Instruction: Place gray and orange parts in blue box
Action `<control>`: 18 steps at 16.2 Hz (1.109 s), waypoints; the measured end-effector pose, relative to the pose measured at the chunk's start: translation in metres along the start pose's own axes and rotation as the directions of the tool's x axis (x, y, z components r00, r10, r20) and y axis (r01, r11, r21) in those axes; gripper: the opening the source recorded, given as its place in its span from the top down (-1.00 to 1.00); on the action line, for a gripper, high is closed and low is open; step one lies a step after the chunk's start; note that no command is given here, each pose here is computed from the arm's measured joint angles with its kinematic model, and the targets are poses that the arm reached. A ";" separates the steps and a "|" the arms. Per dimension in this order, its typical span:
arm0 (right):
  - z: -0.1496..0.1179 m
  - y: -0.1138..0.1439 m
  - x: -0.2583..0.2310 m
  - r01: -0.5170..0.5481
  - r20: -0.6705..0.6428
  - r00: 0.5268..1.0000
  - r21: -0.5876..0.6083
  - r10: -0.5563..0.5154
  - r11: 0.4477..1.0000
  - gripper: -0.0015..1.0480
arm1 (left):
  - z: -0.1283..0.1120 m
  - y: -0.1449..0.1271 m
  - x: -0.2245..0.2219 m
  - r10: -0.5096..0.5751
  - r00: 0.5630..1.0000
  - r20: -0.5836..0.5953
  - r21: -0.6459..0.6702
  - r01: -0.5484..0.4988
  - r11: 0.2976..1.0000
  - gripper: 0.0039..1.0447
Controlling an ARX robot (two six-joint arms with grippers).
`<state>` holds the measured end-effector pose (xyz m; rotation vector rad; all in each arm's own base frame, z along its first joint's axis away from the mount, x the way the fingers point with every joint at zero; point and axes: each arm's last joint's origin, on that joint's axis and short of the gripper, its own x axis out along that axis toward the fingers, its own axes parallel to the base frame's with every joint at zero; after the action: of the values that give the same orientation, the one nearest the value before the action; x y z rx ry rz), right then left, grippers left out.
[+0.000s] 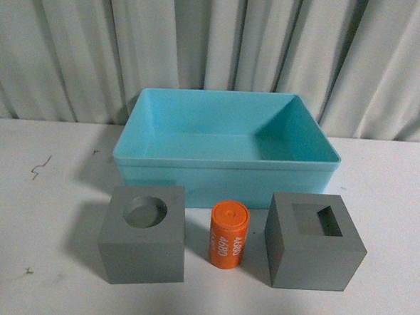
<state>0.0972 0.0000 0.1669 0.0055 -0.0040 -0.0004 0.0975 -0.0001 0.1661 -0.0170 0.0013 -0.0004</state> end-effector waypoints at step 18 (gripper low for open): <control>0.000 0.000 0.000 0.000 0.000 1.000 0.000 0.000 1.000 -0.87 | 0.000 0.000 0.000 0.000 1.000 0.001 0.000 0.000 1.000 -0.88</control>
<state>0.0972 0.0000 0.1669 0.0051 -0.0040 -0.0004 0.0975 -0.0001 0.1661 -0.0170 0.0006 -0.0004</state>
